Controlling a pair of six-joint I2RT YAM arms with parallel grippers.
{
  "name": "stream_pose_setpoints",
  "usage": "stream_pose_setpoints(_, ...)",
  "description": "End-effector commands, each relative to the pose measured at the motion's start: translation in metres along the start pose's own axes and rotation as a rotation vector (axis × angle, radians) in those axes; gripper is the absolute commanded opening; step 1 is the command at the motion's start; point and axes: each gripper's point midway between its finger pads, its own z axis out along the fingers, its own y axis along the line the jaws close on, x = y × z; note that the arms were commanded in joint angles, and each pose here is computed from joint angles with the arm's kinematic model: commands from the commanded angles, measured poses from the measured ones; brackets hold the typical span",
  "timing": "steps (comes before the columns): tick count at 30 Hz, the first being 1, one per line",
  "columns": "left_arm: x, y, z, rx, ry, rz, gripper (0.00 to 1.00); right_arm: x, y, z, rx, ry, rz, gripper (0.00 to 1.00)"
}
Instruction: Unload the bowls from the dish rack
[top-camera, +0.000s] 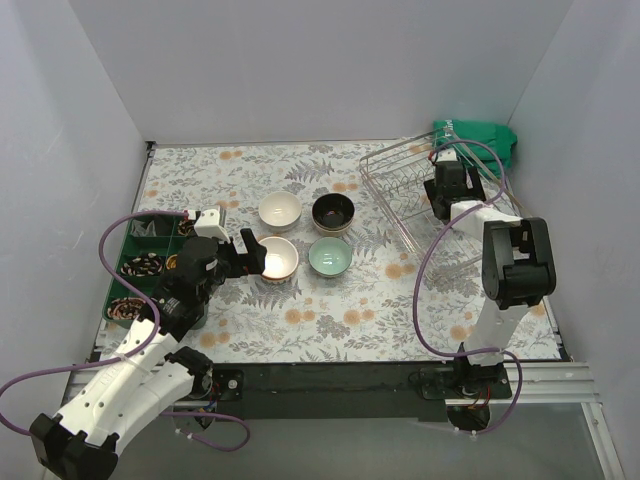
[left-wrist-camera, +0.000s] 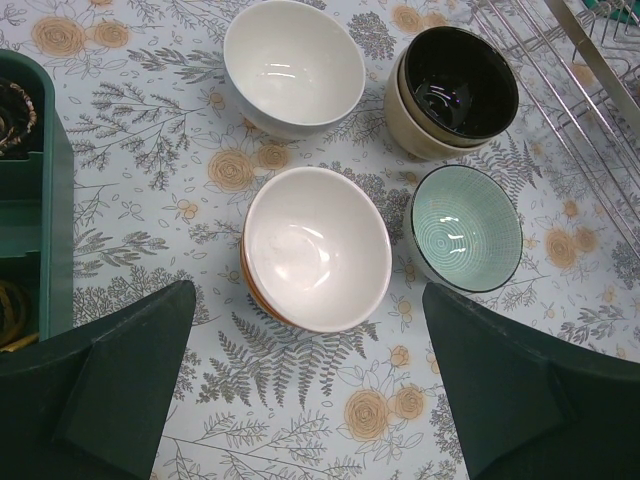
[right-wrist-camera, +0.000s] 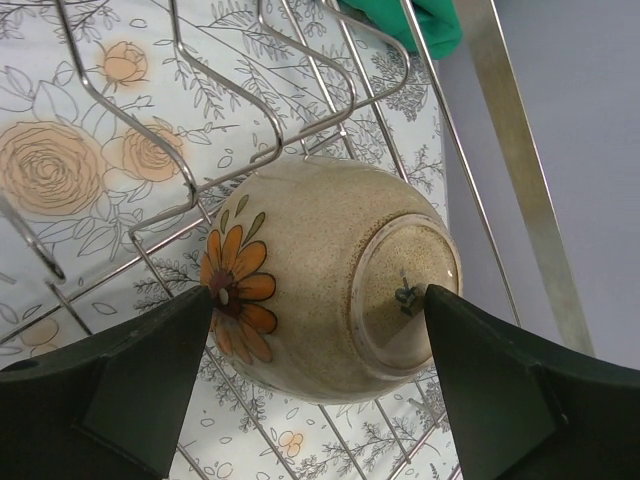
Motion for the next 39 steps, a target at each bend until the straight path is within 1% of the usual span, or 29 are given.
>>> stream_pose_setpoints(1, -0.001, 0.002, -0.001, -0.007, -0.015, 0.012, 0.98, 0.014, -0.006, 0.006, 0.092, 0.029, -0.012, 0.94)
stream_pose_setpoints(6, -0.001, 0.001, -0.001, -0.004, -0.013, 0.013, 0.98, 0.029, -0.002, 0.005, 0.118, 0.064, -0.036, 0.96)
stream_pose_setpoints(12, -0.001, 0.001, 0.0, -0.003, -0.011, 0.014, 0.98, 0.045, -0.012, -0.007, 0.179, 0.11, 0.015, 0.98)
stream_pose_setpoints(14, -0.001, 0.001, 0.0, -0.003, -0.011, 0.014, 0.98, 0.045, -0.017, -0.012, 0.197, 0.115, 0.028, 0.98)
stream_pose_setpoints(16, -0.001, 0.001, 0.0, -0.001, -0.012, 0.014, 0.98, 0.035, -0.019, -0.015, 0.182, 0.093, 0.052, 0.98)
stream_pose_setpoints(22, 0.0, 0.001, 0.0, -0.002, -0.011, 0.016, 0.98, 0.005, -0.024, -0.023, 0.206, 0.04, 0.03, 0.99)
stream_pose_setpoints(25, 0.0, 0.001, 0.0, -0.002, -0.011, 0.016, 0.98, -0.004, -0.024, -0.023, 0.211, 0.028, 0.038, 0.99)
stream_pose_setpoints(33, 0.0, 0.001, 0.0, -0.002, -0.009, 0.016, 0.98, -0.007, -0.018, -0.015, 0.197, 0.033, 0.015, 0.99)
stream_pose_setpoints(39, 0.001, 0.002, 0.001, -0.004, -0.007, 0.018, 0.98, 0.008, 0.002, -0.002, 0.134, 0.085, -0.029, 0.99)
